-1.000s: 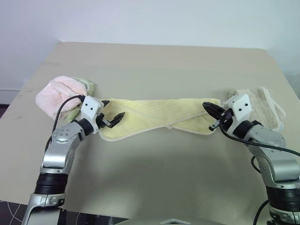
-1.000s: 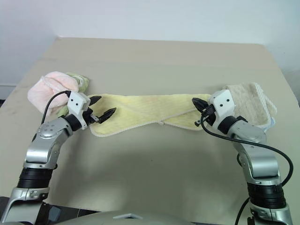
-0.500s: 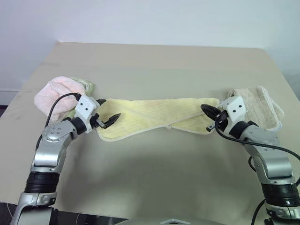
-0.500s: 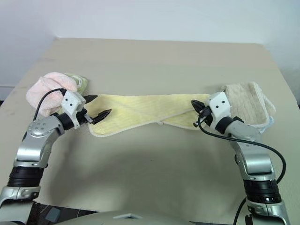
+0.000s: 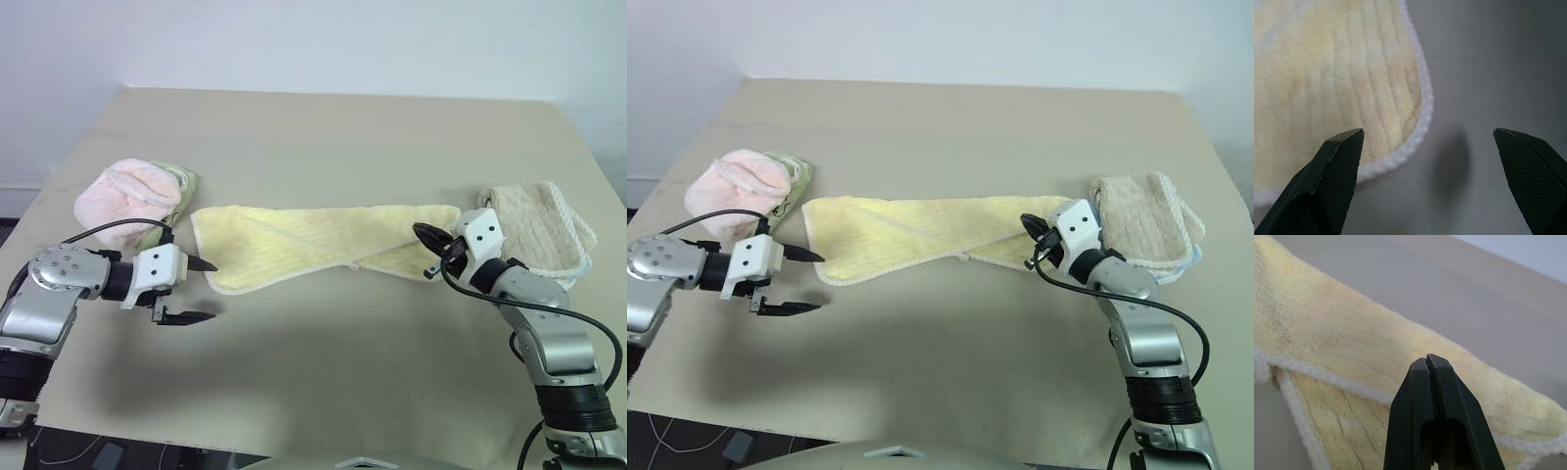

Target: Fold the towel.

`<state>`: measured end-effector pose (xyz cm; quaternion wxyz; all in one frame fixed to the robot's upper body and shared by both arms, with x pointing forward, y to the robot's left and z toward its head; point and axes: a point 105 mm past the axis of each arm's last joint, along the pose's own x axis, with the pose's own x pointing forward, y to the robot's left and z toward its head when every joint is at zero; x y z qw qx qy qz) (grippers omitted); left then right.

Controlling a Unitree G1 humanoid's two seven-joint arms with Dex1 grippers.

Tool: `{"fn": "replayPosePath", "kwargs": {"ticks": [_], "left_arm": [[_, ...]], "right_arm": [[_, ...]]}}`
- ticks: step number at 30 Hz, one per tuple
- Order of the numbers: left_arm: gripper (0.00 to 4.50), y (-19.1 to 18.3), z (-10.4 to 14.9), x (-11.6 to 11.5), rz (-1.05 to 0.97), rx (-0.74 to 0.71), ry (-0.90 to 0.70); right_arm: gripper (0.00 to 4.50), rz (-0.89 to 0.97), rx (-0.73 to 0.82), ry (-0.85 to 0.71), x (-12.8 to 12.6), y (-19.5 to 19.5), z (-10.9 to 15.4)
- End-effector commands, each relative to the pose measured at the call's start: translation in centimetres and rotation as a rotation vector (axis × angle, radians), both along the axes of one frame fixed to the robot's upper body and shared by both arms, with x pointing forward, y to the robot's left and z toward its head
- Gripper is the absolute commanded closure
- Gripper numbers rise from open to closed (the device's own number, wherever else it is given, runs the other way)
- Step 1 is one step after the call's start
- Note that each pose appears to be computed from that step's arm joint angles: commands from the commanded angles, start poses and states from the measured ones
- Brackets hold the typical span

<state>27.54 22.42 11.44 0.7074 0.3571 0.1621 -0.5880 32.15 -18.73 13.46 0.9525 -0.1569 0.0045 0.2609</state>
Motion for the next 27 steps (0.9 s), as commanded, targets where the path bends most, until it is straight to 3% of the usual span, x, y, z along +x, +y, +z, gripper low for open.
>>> {"fn": "replayPosePath", "kwargs": {"ticks": [1, 11, 17, 24, 27], "left_arm": [[0.05, 0.0, -0.8, 0.7, -0.063, 0.088, -0.041], [0.05, -1.8, -1.3, 3.3, -0.1, 0.081, -0.061], [1.96, -2.6, -0.5, 4.8, -0.082, 0.039, -0.07], [4.32, -3.0, -0.4, 4.5, -0.103, 0.023, -0.064], [4.46, -3.1, -0.3, 4.2, -0.106, 0.017, -0.065]], "right_arm": [[4.5, 0.0, 0.005, -0.049, -0.1, 0.3, 1.0], [4.5, -0.016, 0.008, -0.058, -0.4, 0.2, 1.2], [4.5, -0.022, 0.008, -0.063, -0.6, 0.2, 1.3], [4.5, -0.028, 0.0, -0.069, -0.6, -0.1, 1.6], [4.5, -0.022, -0.015, -0.077, -0.5, -0.1, 1.8]]}}
